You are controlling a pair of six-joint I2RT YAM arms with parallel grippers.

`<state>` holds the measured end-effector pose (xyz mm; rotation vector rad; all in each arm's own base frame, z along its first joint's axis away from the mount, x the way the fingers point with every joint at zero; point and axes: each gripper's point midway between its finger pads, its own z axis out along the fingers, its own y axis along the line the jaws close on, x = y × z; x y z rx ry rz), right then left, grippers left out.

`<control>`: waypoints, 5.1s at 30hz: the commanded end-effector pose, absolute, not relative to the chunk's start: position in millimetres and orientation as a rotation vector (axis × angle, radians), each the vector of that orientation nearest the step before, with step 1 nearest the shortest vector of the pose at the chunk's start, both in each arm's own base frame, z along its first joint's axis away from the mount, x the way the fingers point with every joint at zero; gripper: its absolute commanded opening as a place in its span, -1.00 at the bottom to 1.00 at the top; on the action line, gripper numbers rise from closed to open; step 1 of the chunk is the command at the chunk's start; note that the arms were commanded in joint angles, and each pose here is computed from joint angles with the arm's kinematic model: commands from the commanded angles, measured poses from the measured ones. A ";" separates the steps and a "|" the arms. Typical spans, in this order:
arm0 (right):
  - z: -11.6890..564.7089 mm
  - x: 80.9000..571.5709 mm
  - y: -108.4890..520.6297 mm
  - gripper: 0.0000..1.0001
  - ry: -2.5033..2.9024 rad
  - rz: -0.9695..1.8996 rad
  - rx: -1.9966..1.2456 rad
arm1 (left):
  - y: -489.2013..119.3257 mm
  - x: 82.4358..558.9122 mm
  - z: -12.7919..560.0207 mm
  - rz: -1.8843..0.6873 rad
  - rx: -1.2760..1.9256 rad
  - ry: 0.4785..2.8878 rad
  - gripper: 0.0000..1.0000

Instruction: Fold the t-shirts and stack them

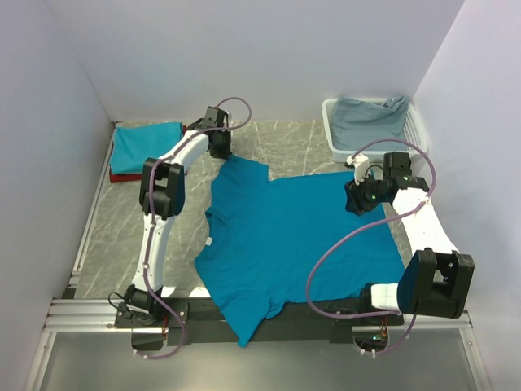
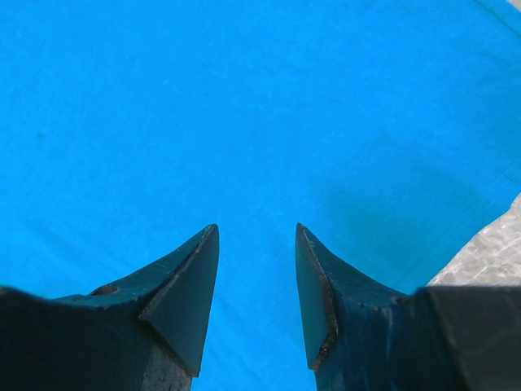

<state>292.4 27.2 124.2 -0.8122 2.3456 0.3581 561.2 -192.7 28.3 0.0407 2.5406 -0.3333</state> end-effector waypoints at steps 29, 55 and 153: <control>117.5 395.0 62.4 -0.05 2.322 0.234 -0.883 | -7.9 419.8 78.0 -0.031 -0.379 2.520 -0.99; 92.0 593.2 150.9 0.11 2.346 0.230 -0.457 | 49.4 378.4 77.1 -0.011 -0.561 2.470 -0.99; 113.2 368.6 126.7 -1.00 2.274 0.258 -0.895 | 22.0 368.2 164.2 -0.174 -0.445 2.224 -0.99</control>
